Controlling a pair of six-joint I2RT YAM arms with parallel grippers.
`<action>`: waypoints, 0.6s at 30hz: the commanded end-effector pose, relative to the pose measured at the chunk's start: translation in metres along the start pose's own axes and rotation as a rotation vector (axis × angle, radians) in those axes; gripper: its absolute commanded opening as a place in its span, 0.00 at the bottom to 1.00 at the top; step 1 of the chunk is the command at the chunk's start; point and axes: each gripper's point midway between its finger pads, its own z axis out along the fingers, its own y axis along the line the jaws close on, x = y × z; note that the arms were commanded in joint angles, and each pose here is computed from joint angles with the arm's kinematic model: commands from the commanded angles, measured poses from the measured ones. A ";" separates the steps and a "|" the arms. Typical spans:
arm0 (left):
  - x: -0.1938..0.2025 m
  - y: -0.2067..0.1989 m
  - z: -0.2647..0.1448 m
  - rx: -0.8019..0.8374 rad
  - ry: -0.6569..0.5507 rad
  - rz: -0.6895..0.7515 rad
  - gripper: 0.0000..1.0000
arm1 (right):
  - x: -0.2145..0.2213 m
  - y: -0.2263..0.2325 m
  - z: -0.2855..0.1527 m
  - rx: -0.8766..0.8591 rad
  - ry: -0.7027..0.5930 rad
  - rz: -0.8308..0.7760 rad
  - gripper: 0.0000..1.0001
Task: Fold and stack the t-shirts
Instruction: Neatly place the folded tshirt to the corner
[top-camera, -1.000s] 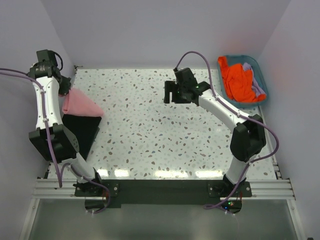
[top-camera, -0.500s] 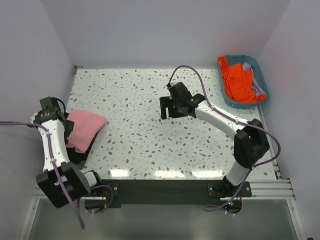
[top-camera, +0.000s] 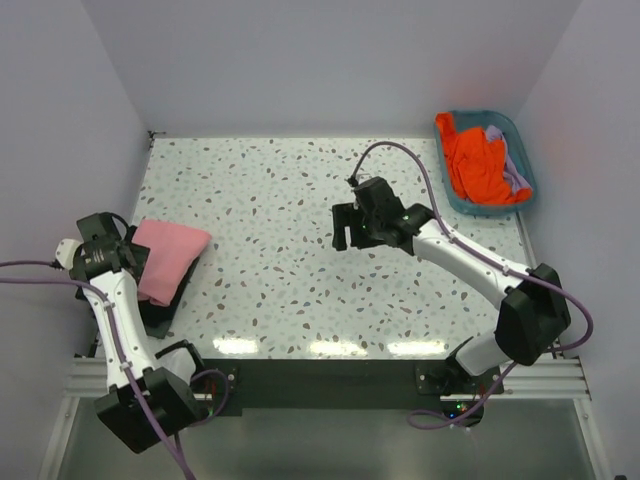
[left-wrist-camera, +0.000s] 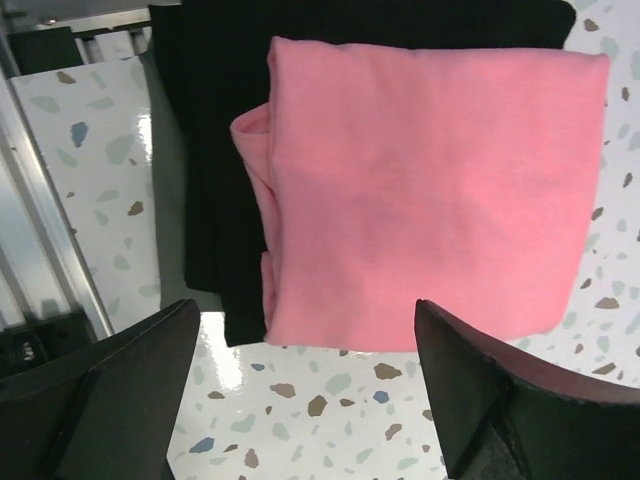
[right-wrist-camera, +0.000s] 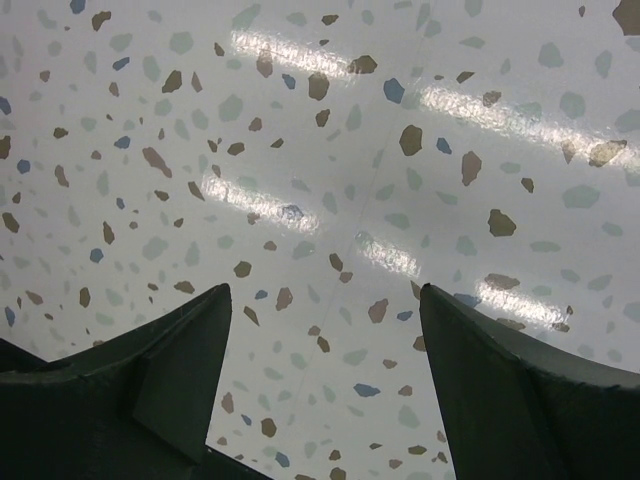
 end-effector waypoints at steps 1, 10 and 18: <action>-0.011 -0.028 -0.005 0.122 -0.011 0.015 0.91 | -0.006 0.011 -0.002 -0.030 -0.043 -0.004 0.79; 0.010 -0.059 0.005 0.194 0.047 0.107 0.79 | 0.006 0.025 0.018 -0.034 -0.010 -0.020 0.78; 0.047 -0.071 0.027 0.144 0.106 0.142 0.76 | 0.013 0.018 0.024 -0.002 -0.004 -0.019 0.73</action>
